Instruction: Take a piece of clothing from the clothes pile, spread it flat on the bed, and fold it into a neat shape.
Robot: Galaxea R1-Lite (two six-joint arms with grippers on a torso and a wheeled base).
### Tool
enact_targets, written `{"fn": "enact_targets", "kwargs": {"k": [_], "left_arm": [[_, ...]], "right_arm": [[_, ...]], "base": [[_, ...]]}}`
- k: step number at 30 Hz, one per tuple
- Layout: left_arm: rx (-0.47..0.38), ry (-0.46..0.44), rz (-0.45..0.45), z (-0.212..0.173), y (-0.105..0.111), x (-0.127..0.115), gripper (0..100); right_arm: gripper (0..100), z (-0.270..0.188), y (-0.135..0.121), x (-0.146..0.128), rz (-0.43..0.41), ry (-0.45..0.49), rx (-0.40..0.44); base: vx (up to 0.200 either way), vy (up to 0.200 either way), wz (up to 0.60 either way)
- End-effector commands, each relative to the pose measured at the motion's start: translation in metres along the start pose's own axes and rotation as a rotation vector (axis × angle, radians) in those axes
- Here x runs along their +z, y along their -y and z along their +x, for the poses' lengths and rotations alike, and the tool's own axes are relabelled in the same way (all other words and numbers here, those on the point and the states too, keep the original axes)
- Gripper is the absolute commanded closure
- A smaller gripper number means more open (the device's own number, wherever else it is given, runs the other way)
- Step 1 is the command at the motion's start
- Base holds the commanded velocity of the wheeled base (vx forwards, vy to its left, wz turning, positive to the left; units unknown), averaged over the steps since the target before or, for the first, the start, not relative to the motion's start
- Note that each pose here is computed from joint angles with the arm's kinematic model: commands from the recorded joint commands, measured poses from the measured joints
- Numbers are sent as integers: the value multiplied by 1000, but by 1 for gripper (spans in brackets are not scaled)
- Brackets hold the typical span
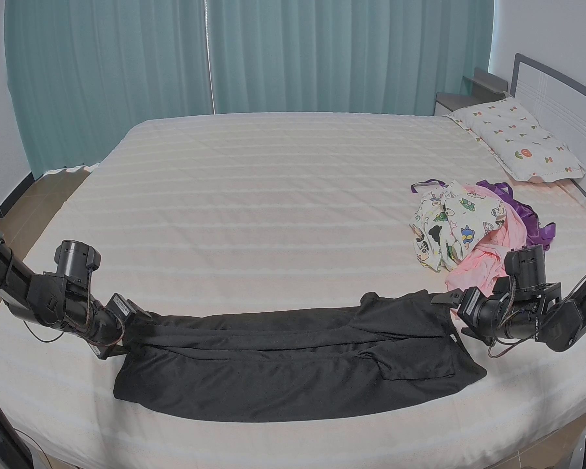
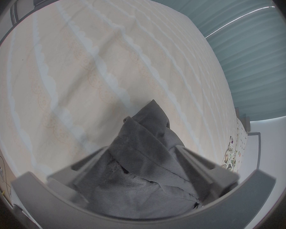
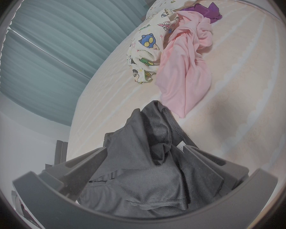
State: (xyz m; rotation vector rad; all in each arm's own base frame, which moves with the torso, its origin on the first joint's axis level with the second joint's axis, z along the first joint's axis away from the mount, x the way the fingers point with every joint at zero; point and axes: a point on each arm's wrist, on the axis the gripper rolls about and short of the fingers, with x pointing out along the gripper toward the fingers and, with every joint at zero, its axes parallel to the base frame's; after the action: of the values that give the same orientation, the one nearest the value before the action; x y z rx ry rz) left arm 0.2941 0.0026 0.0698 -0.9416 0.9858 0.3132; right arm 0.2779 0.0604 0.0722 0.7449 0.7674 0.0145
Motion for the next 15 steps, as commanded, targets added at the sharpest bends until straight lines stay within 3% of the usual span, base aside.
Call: {"fn": "enact_targets", "kwargs": {"k": [1,7,15], "left_arm": [[-10,9,-9,1,0,2,100],[-42,32,-36,-4,4,3,100],[-121,80,-61,-11,6,1,100]], "right_arm": [[0,-1,-5,-13,-28,-14,-18],[0,-1,-24,-23,32,4,-40],[0,5,-29,-22,78,-8,-52]], "base": [[0,0,0],[0,0,0],[0,0,0]]}}
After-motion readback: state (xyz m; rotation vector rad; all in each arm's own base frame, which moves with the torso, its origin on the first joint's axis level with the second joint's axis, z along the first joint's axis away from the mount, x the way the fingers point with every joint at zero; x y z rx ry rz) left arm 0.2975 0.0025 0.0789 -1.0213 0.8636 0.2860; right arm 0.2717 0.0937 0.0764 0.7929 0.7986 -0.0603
